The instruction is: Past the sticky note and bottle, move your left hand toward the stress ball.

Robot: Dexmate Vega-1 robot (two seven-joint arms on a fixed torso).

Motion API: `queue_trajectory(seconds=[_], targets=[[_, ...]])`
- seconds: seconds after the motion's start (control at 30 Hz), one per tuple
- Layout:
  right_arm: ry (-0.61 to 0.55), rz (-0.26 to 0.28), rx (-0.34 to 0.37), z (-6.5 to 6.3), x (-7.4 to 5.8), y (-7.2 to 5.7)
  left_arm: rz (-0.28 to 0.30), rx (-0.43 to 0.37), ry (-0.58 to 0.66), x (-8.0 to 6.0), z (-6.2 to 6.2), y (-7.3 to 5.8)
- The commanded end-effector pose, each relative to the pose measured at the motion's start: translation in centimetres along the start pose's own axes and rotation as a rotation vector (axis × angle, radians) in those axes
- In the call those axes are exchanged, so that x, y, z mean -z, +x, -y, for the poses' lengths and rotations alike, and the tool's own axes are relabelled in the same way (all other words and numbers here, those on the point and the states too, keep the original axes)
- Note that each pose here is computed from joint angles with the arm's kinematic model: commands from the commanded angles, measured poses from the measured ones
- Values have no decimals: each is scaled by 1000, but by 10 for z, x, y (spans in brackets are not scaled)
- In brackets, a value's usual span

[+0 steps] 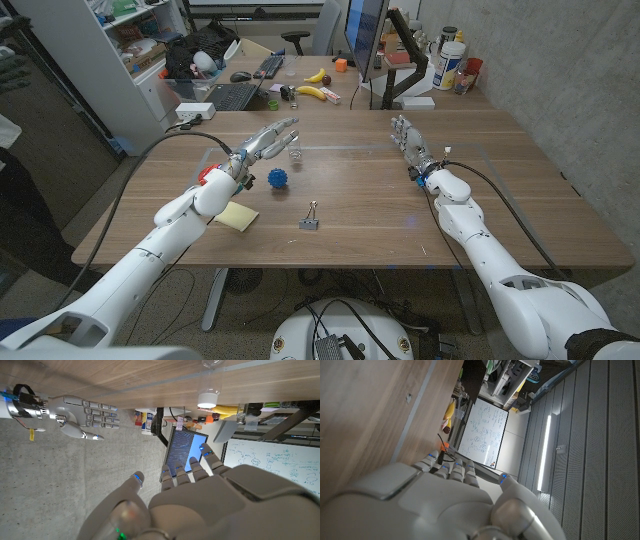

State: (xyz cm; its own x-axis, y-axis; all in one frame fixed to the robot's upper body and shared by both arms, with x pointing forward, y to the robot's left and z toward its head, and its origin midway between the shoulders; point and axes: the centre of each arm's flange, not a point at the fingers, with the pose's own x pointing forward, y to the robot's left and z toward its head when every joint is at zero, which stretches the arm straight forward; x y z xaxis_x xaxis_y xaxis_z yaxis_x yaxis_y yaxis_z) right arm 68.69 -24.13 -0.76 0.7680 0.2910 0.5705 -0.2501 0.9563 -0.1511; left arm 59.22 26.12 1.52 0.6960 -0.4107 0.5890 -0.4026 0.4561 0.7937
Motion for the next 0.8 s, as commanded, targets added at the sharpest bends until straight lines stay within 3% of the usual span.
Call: queue_trajectory(seconds=[0.03,0.8], targets=[[-13,23,-5,-2,-7,1,-12,32,5,0,2,-2],[-37,77,-47,-14,-21,4,-33,73,14,1,5,-7]])
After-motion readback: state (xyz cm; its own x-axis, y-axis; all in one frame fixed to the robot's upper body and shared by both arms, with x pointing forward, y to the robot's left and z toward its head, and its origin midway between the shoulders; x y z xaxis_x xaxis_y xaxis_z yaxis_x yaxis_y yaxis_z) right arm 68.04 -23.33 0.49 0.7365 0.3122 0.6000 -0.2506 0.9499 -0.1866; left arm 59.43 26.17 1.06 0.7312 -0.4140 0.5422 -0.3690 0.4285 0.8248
